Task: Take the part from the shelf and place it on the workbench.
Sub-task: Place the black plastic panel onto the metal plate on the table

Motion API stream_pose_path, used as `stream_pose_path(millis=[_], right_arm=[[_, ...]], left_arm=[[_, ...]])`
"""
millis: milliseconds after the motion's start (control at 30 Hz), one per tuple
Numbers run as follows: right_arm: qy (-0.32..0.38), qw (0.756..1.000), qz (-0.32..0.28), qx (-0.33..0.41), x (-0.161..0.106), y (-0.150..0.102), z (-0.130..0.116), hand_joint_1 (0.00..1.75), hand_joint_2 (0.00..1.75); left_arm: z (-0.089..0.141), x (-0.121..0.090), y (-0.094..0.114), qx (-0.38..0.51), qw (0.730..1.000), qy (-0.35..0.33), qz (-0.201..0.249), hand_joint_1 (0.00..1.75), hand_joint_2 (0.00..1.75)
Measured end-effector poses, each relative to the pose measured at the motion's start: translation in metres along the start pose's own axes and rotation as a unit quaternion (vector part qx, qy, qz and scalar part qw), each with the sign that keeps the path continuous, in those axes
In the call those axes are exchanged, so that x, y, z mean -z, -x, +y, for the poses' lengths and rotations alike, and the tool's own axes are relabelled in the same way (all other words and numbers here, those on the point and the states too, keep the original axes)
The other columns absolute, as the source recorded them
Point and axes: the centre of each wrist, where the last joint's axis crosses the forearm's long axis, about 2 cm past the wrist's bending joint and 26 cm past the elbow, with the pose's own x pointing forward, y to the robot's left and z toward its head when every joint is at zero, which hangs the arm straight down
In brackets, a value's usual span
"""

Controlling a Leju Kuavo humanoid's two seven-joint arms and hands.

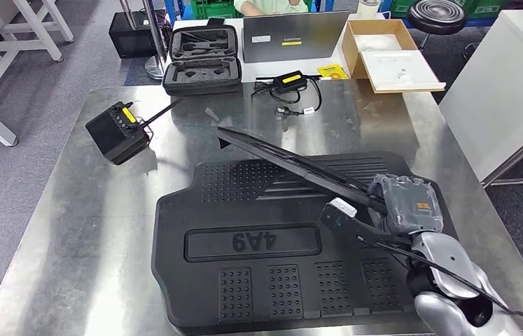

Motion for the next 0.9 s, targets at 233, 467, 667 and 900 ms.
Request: stream_pose_path(millis=[233,467,667,900], right_arm=[[0.029,0.999,-0.019,-0.018,-0.001,-0.001,0.001,1.75,1.75],[0.100,0.992,-0.065,-0.049,-0.003,-0.004,-0.001,1.75,1.75],[0.110,0.990,-0.073,-0.050,-0.005,-0.007,-0.001,1.75,1.75],[0.166,0.980,-0.094,-0.062,-0.009,-0.012,-0.005,1.75,1.75]], left_arm=[[0.000,0.000,0.000,0.000,1.000,0.000,-0.004,0.00,1.75],[0.000,0.000,0.000,0.004,1.000,0.000,-0.009,0.00,1.75],[0.000,0.000,0.000,0.005,1.000,0.001,-0.009,0.00,1.75],[0.000,0.000,0.000,0.009,1.000,-0.002,-0.012,0.00,1.75]])
